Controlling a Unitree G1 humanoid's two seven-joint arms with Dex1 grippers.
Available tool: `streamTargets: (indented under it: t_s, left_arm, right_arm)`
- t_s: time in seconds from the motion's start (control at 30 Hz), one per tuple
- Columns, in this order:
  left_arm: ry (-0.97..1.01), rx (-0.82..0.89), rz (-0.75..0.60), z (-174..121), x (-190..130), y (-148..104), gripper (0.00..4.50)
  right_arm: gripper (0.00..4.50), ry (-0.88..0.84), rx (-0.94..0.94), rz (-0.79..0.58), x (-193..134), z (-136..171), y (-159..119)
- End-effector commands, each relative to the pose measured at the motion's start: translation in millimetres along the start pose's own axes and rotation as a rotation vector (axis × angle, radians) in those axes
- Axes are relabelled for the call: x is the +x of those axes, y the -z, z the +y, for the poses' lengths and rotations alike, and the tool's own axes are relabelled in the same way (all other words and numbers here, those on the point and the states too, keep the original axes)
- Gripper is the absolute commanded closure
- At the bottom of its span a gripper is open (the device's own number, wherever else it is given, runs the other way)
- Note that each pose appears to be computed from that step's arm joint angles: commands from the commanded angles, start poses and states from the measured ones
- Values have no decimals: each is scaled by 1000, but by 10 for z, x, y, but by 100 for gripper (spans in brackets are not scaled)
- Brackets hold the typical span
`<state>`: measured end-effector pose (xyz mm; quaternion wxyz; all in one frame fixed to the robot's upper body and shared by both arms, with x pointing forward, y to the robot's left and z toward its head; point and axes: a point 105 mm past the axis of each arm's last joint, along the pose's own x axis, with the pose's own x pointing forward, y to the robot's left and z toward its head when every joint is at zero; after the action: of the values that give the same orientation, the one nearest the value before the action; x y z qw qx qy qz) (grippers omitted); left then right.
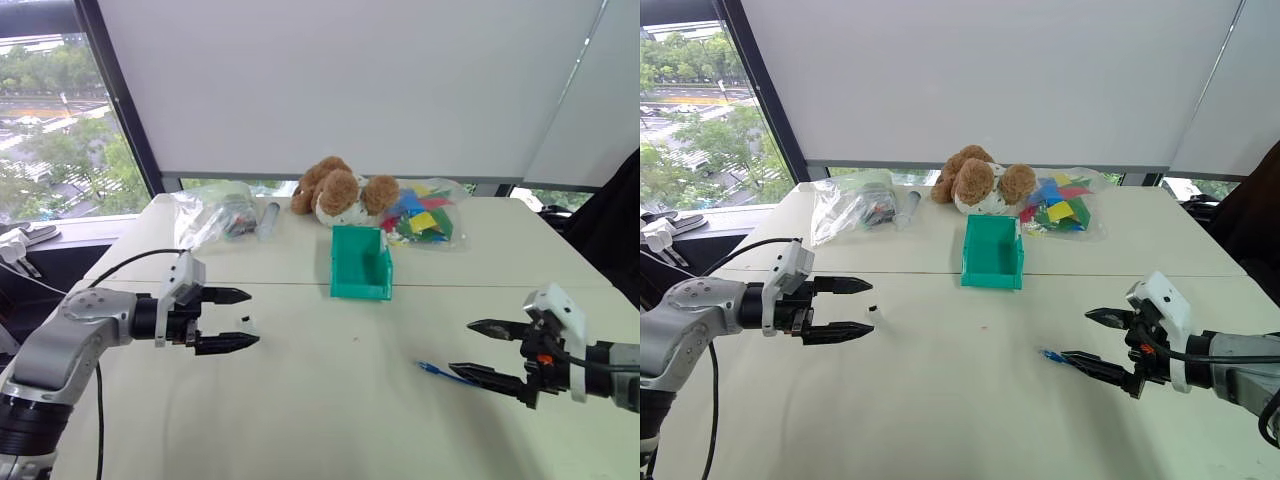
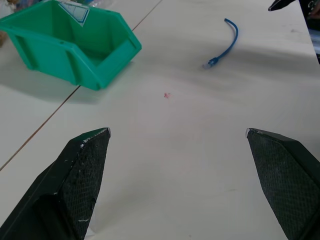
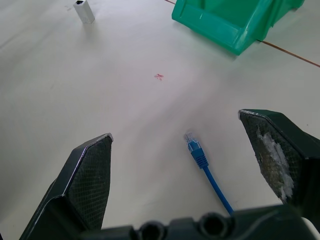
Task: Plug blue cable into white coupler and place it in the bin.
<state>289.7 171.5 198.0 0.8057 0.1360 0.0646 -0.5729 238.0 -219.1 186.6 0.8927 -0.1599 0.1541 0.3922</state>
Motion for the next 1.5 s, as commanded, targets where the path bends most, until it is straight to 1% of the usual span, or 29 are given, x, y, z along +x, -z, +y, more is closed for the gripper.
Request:
streamTargets:
  t_s: [0.03, 0.13, 0.37, 0.47, 0.63, 0.73, 1.0, 1.27, 1.4, 1.5]
  left_arm:
    - [16, 24, -20, -38, 8, -73, 0]
    - [19, 55, -2, -37, 54, -58, 0]
    - [42, 41, -28, -45, 126, -69, 0]
    - [49, 41, -38, -23, 158, -87, 0]
    - [61, 44, -52, -15, 232, -100, 0]
    - [66, 46, -59, -19, 259, -101, 0]
    - [80, 61, -77, -39, 317, -125, 0]
    - [65, 65, -87, -24, 296, -156, 0]
    - [61, 68, -83, -39, 299, -138, 0]
    - [58, 68, -84, -39, 301, -140, 0]
  right_arm:
    - [9, 34, -48, -4, -79, -47, -90]
    - [9, 41, -46, 0, -83, -70, -84]
    - [9, 45, -71, 62, -124, -80, -31]
    - [9, 46, -74, 68, -117, -73, -14]
    - [9, 52, -75, 103, -99, -93, 96]
    - [9, 55, -101, 147, -88, -158, 218]
    - [9, 22, -117, 113, 124, -386, 549]
    - [9, -32, -146, 189, 277, -391, 995]
    - [9, -47, -160, 222, 325, -386, 1140]
    - [9, -50, -136, 228, 338, -402, 1192]
